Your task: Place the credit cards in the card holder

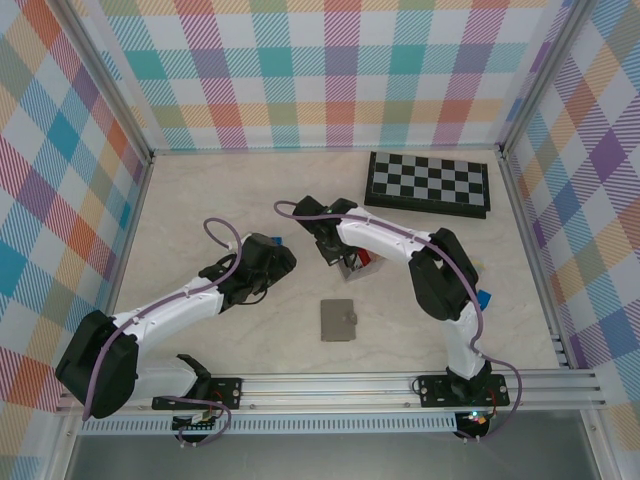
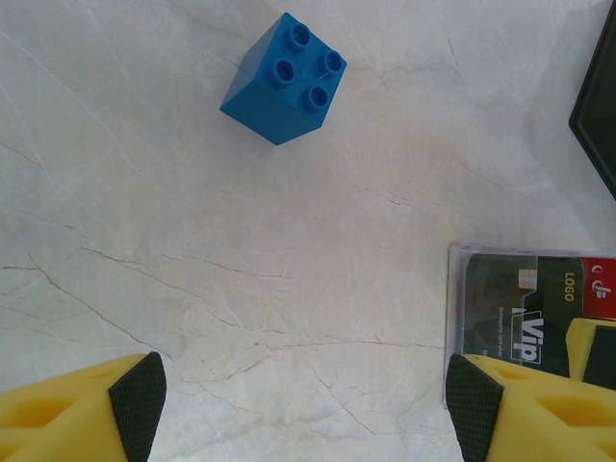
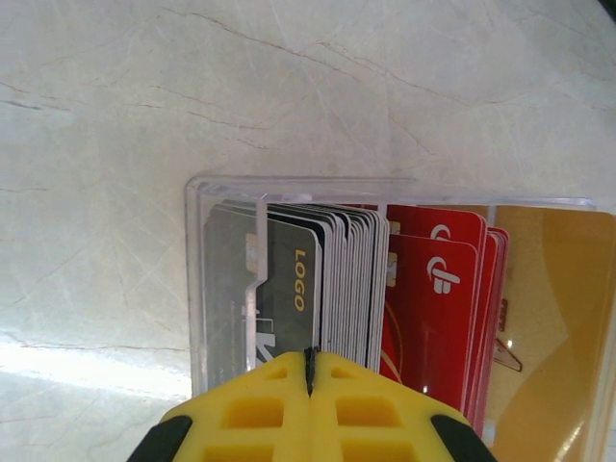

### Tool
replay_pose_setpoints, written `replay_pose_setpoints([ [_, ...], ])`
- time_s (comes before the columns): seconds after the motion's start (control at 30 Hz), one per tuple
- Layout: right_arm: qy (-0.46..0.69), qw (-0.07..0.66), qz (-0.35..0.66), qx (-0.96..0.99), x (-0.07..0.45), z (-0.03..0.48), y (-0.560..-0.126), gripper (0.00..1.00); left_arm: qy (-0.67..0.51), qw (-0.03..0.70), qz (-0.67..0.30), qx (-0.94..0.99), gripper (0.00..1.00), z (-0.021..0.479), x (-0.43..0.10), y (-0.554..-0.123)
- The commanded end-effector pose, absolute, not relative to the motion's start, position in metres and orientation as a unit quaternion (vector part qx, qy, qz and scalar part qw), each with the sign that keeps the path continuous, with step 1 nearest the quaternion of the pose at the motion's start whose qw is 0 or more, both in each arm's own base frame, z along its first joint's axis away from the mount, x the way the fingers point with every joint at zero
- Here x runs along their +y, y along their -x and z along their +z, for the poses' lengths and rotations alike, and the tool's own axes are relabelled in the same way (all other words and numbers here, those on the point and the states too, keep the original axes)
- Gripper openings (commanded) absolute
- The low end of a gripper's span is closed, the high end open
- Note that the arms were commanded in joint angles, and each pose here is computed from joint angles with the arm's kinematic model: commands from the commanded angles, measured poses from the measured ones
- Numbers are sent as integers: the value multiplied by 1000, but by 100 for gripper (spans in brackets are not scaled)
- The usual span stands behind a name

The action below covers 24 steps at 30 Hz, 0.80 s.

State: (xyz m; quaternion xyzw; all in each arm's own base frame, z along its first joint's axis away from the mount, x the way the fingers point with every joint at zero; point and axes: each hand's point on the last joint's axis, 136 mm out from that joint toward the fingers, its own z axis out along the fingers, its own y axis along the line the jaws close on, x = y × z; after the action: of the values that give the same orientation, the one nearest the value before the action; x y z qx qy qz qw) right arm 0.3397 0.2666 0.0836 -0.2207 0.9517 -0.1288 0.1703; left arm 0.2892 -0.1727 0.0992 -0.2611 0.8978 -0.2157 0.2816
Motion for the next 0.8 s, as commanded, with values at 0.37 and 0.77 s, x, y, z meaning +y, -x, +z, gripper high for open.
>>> replay_pose_setpoints([
  [0.37, 185, 175, -49, 966, 267, 124, -333, 0, 257, 262, -218, 904, 79, 92, -177, -293],
  [0.77, 117, 203, 118, 965, 274, 186, -318, 0, 185, 237, -407, 863, 86, 140, -222, -310],
])
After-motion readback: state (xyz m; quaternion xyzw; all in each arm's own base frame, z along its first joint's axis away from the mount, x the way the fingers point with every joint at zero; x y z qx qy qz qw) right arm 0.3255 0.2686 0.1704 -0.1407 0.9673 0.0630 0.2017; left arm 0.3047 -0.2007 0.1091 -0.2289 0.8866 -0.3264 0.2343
